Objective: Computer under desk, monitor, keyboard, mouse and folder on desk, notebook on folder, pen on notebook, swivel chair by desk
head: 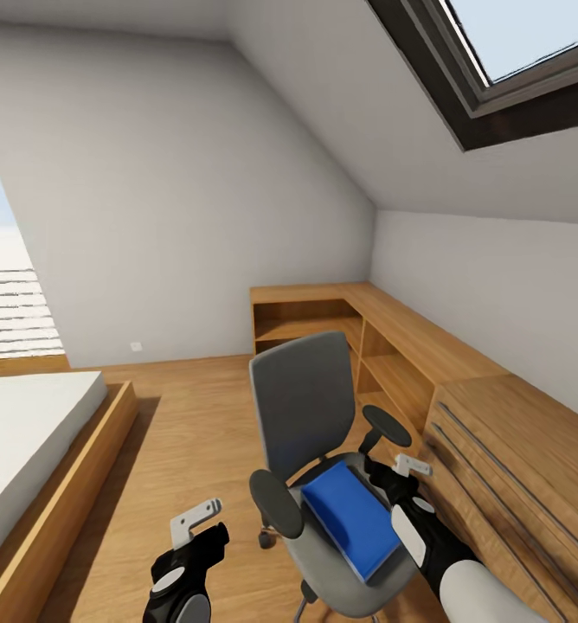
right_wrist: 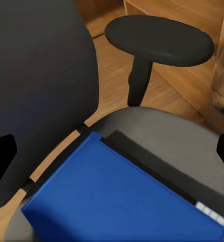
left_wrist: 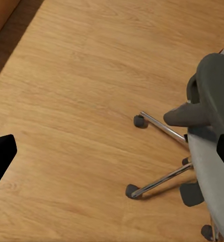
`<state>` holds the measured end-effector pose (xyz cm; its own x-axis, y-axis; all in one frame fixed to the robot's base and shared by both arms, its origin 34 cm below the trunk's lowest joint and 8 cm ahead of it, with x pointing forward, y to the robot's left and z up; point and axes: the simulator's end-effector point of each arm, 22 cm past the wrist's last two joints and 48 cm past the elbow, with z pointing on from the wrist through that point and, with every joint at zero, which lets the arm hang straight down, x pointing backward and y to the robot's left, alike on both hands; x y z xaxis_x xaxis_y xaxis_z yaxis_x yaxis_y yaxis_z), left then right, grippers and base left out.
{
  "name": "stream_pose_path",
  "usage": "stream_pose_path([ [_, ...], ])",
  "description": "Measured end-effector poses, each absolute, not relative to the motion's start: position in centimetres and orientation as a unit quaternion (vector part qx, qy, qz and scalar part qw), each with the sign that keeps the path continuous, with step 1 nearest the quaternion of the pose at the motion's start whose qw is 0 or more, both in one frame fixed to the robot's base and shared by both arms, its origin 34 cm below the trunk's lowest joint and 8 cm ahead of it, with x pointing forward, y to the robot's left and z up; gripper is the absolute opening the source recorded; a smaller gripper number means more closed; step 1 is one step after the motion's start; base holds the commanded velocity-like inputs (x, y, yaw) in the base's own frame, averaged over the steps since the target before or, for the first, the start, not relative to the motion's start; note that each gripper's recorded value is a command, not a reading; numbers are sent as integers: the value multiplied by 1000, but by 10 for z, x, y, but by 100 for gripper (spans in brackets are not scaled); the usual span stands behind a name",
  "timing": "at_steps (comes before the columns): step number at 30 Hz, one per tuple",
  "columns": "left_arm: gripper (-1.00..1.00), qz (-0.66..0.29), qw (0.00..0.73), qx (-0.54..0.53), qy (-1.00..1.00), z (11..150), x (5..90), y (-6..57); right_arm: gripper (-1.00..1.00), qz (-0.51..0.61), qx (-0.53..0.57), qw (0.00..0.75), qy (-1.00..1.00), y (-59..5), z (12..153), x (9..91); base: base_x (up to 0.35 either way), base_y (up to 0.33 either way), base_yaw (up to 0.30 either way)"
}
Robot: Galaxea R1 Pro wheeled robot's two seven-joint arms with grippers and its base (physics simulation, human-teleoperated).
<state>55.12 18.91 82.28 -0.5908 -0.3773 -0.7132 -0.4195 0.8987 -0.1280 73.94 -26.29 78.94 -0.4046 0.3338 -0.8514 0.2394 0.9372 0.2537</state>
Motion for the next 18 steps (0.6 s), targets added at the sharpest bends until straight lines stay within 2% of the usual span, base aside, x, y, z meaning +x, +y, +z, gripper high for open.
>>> stream_pose_path([
  [18,100,29,393,-226,891,795,552,192,100,80,138,540,827,-255,773,746,0,0,0],
])
